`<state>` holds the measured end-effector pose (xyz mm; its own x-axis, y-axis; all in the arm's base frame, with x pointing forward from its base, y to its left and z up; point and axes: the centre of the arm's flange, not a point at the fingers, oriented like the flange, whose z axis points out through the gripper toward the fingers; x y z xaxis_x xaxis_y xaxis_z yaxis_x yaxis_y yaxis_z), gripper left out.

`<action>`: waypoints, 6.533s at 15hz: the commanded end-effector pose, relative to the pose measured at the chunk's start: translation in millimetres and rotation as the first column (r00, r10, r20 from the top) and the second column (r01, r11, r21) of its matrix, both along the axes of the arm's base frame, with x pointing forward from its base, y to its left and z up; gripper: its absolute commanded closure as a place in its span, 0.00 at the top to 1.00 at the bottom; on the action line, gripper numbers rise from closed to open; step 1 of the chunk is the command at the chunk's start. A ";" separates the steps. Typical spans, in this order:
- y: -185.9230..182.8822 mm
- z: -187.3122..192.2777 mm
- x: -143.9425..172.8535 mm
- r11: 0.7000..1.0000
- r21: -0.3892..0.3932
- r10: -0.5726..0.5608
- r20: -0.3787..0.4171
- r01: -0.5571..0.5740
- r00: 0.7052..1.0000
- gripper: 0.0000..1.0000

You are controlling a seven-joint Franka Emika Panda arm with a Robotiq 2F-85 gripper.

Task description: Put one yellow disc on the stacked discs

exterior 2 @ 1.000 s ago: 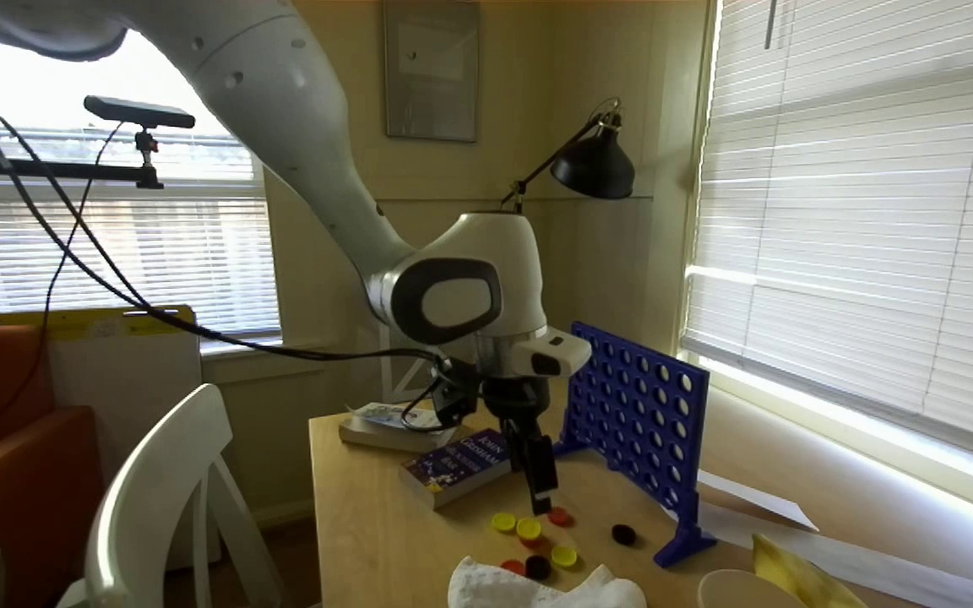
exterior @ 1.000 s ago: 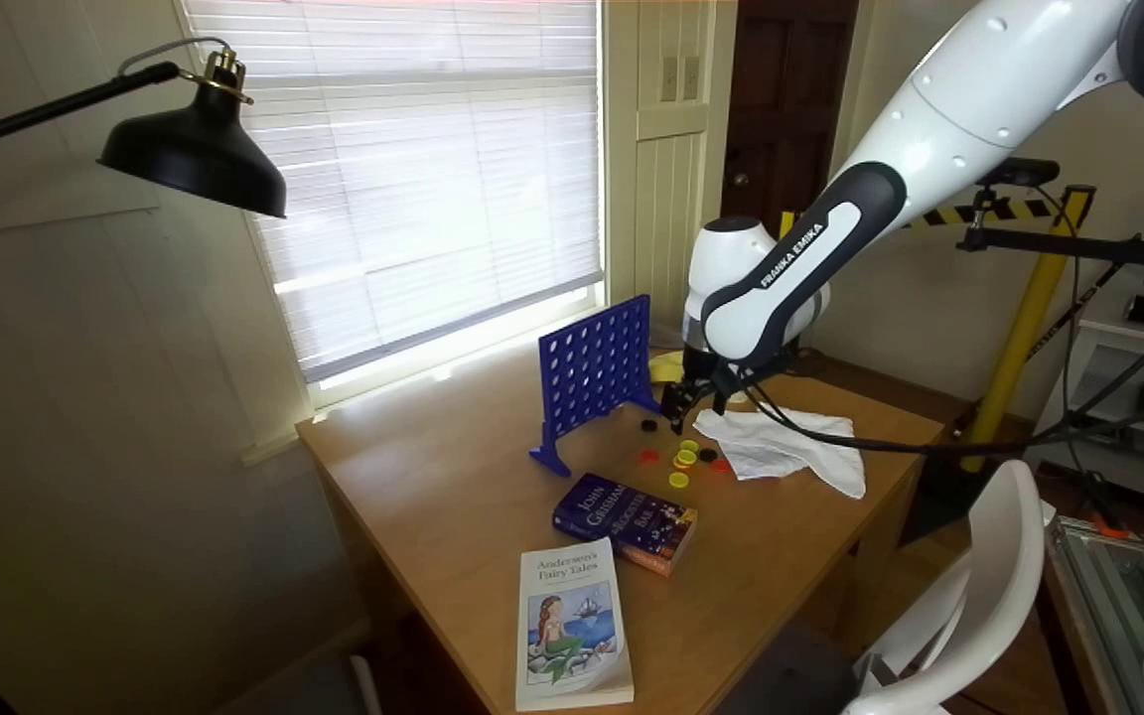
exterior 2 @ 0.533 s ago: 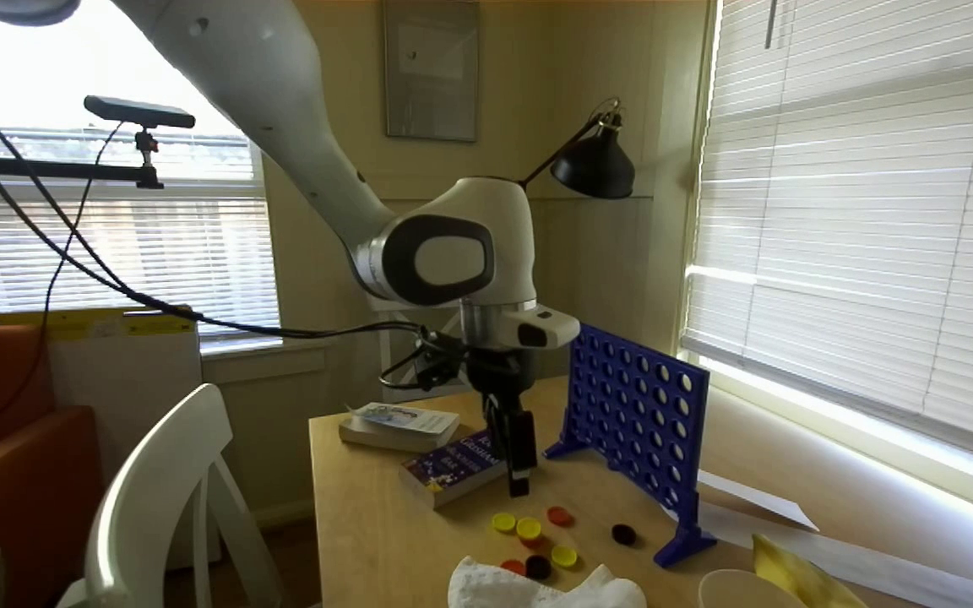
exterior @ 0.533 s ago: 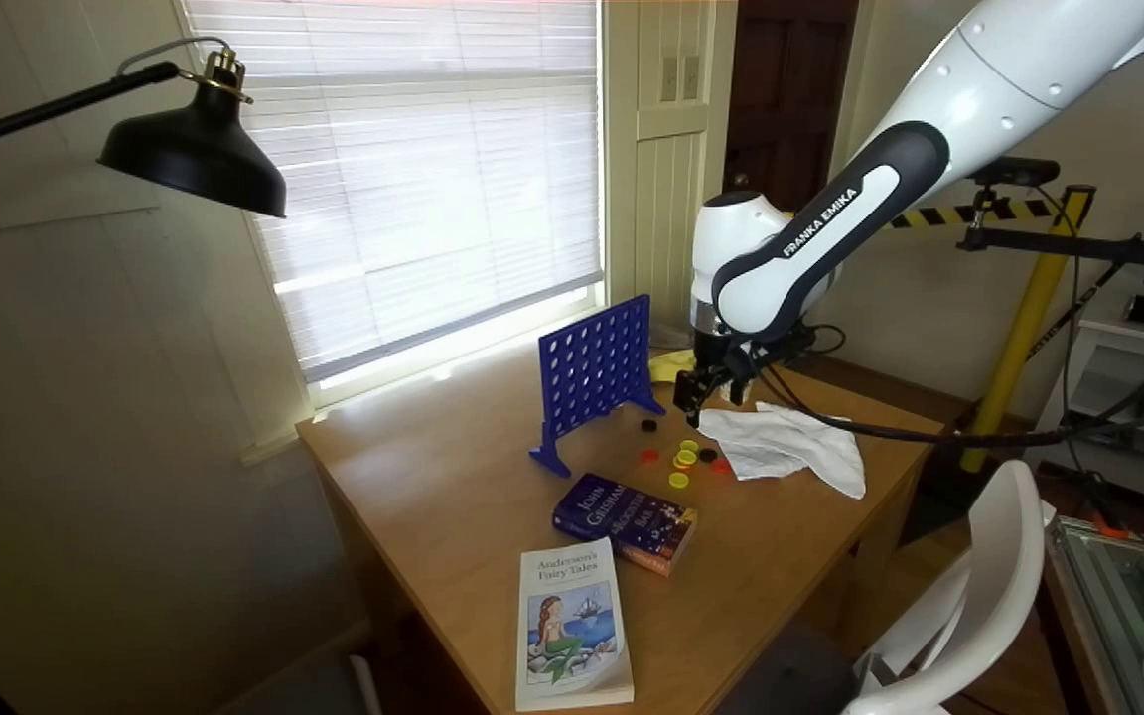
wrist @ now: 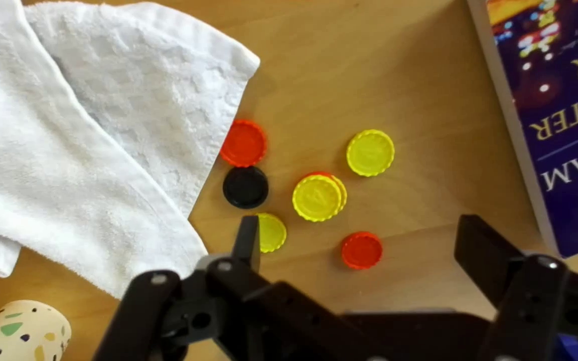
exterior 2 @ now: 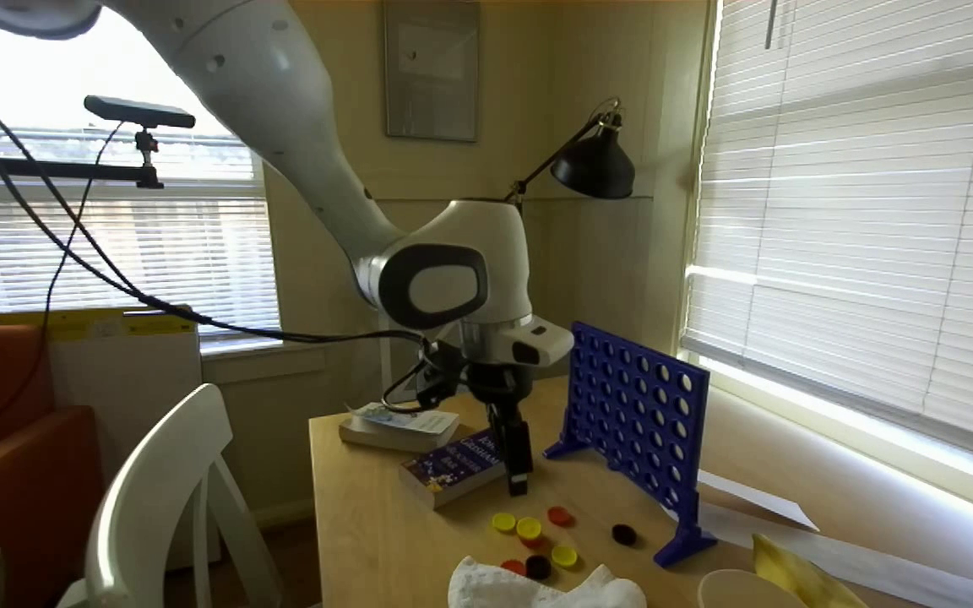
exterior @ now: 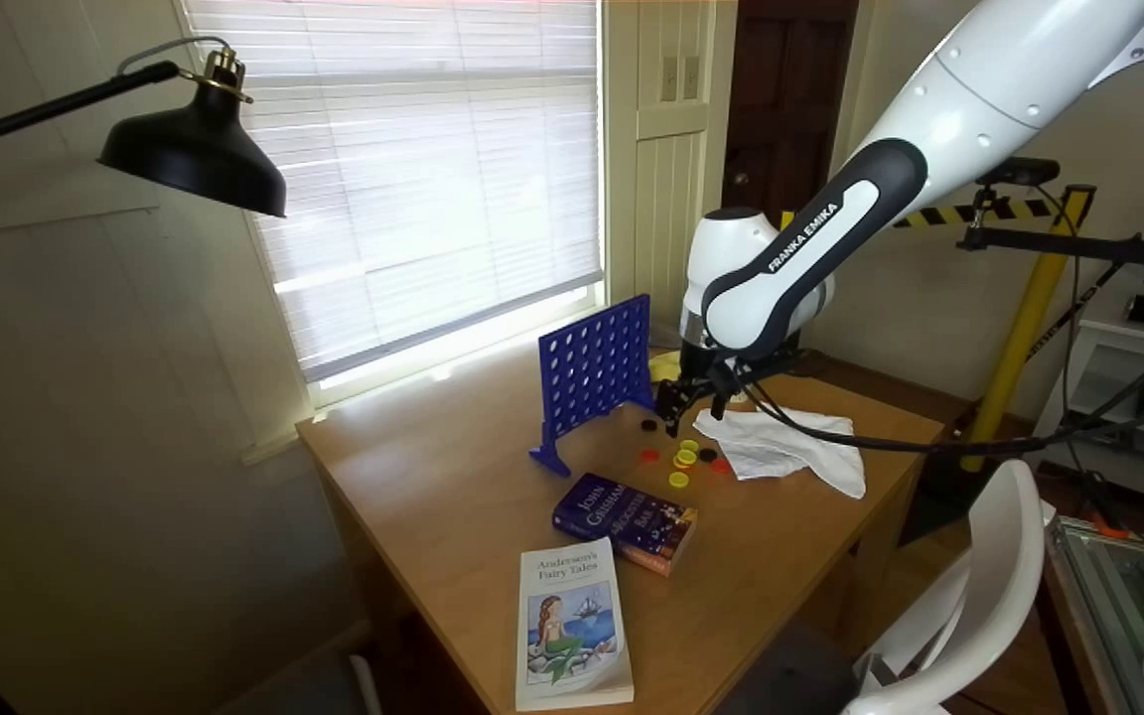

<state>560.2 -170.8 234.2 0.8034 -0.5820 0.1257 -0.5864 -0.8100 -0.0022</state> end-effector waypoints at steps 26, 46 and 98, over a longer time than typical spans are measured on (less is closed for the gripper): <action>-27.5 -95.9 38.6 0.995 0.068 -0.068 0.014 0.067 0.998 1.00; -26.8 -86.2 31.4 0.999 0.007 -0.040 -0.039 0.041 0.998 0.75; -23.3 -81.5 25.5 0.999 0.028 0.027 -0.112 -0.024 0.993 0.69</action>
<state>587.4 -193.3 149.8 0.8133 -0.5816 0.0155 -0.5817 -0.8125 0.0384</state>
